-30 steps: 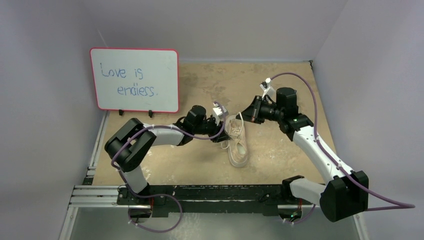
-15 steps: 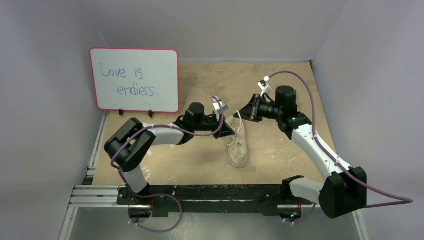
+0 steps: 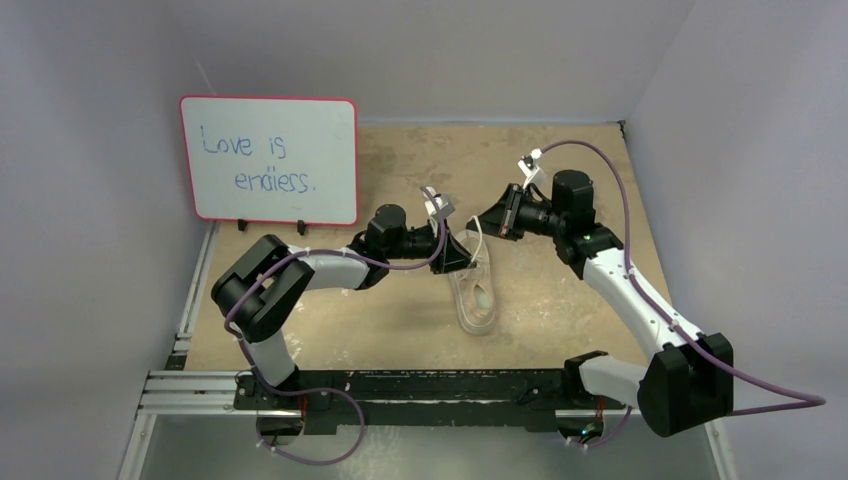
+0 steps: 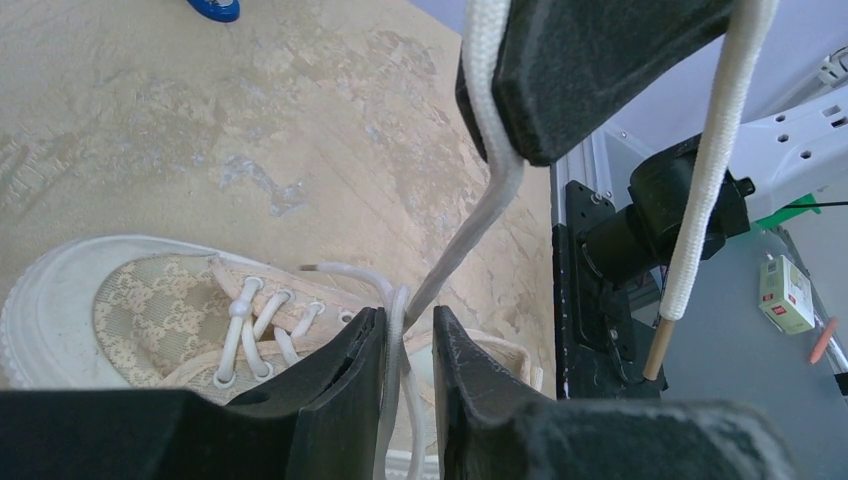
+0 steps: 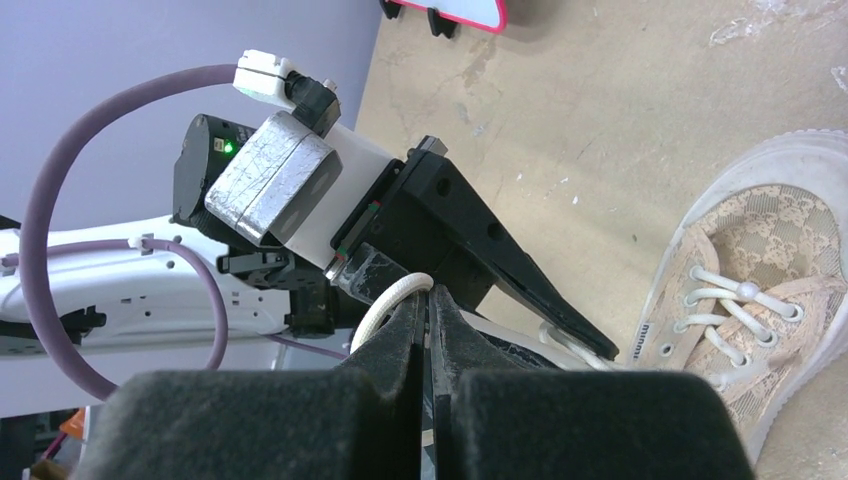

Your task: Tie the shoes

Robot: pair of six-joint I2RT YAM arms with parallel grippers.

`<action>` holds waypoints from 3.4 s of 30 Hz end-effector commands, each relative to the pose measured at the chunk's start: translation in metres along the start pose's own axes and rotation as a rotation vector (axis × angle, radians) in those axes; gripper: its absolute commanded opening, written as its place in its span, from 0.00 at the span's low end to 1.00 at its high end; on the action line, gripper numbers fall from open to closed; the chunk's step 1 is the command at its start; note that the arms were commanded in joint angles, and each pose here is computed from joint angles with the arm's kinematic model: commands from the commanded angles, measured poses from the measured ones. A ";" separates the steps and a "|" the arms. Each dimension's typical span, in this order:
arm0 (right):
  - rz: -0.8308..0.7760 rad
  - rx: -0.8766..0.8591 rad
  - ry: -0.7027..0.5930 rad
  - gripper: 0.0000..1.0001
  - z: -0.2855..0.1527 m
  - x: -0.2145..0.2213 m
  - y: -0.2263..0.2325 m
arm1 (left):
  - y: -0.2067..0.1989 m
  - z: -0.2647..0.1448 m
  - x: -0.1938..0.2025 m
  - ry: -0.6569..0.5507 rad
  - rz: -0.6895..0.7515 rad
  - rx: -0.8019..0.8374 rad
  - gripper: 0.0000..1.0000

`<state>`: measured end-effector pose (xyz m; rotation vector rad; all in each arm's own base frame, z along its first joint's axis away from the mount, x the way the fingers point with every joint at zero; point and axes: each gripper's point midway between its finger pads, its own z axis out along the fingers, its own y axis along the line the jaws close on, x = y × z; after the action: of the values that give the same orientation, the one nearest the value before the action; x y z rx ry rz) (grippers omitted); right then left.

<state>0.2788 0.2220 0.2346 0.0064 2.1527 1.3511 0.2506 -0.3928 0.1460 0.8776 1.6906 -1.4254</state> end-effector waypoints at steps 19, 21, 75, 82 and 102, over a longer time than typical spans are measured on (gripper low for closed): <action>0.007 0.225 0.011 0.00 -0.015 -0.009 -0.032 | 0.002 0.010 -0.021 -0.005 0.123 -0.047 0.00; 0.007 0.279 0.052 0.00 -0.019 -0.005 -0.046 | 0.002 0.008 -0.019 0.012 0.128 -0.051 0.00; -0.356 0.044 0.127 0.53 -0.020 0.035 -0.079 | -0.002 0.004 -0.033 -0.029 0.122 -0.027 0.00; -0.342 0.090 0.157 0.48 -0.015 0.045 -0.093 | -0.001 0.004 -0.029 -0.020 0.114 -0.027 0.00; -0.322 0.188 0.164 0.49 -0.020 0.051 -0.104 | 0.003 0.007 -0.028 -0.011 0.104 -0.034 0.00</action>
<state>0.2575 0.1752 0.1194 -0.3916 2.3087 1.0417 0.2591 -0.3940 0.1432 0.9164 1.7323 -1.3181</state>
